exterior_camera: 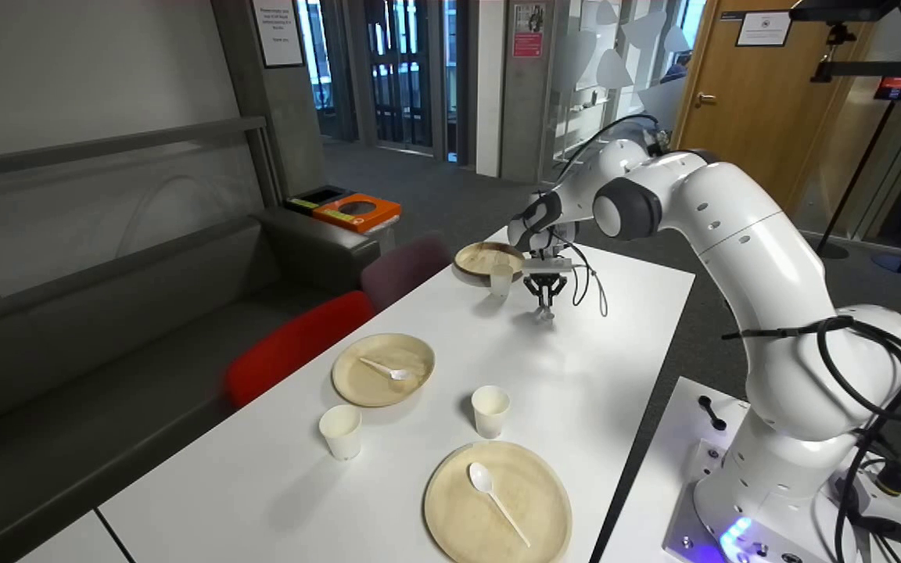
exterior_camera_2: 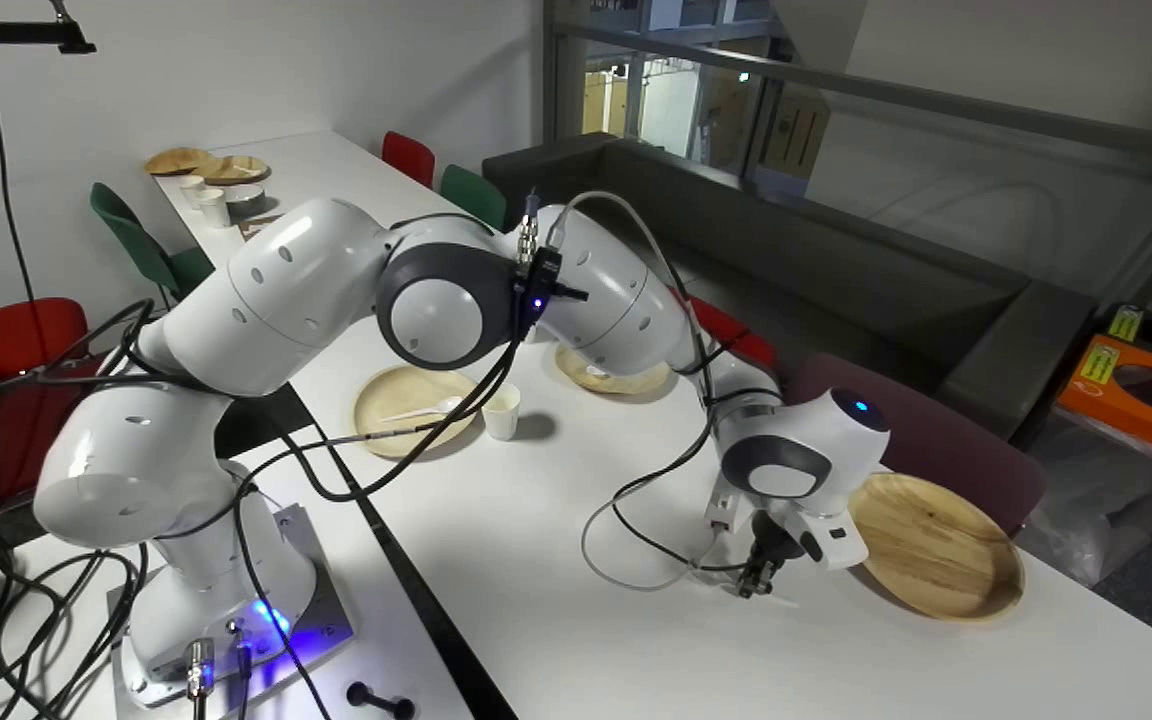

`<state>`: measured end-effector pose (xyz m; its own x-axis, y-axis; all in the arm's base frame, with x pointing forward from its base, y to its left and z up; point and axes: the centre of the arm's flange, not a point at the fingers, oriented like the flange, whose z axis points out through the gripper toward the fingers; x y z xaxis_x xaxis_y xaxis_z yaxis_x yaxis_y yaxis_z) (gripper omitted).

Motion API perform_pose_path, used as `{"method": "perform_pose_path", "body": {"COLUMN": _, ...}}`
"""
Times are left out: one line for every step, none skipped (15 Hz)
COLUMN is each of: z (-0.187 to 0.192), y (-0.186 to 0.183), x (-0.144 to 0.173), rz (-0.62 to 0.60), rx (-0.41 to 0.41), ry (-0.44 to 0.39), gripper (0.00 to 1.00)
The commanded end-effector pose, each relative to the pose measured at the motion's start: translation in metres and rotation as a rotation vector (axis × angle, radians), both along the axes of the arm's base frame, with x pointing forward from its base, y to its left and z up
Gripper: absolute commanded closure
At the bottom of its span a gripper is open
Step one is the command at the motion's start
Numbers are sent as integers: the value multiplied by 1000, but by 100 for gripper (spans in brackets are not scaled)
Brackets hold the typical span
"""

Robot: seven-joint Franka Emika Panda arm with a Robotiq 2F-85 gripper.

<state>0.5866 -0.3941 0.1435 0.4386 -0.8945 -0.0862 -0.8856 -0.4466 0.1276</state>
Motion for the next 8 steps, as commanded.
{"method": "perform_pose_path", "body": {"z": 4, "y": 2, "x": 1, "rz": -19, "rx": 1, "ry": 8, "gripper": 85}}
{"method": "perform_pose_path", "body": {"z": 4, "y": 1, "x": 1, "rz": -19, "rx": 1, "ry": 8, "gripper": 88}}
{"method": "perform_pose_path", "body": {"z": 4, "y": 1, "x": 0, "rz": -19, "rx": 2, "ry": 8, "gripper": 91}}
{"method": "perform_pose_path", "body": {"z": 4, "y": 1, "x": 0, "rz": -19, "rx": 1, "ry": 8, "gripper": 91}}
{"method": "perform_pose_path", "body": {"z": 4, "y": 1, "x": 0, "rz": -19, "rx": 1, "ry": 8, "gripper": 97}}
{"method": "perform_pose_path", "body": {"z": 5, "y": 1, "x": 0, "rz": -19, "rx": 1, "ry": 8, "gripper": 94}}
{"method": "perform_pose_path", "body": {"z": 5, "y": 0, "x": 0, "rz": -19, "rx": 1, "ry": 7, "gripper": 94}}
{"method": "perform_pose_path", "body": {"z": 5, "y": 0, "x": 0, "rz": -19, "rx": 1, "ry": 7, "gripper": 96}}
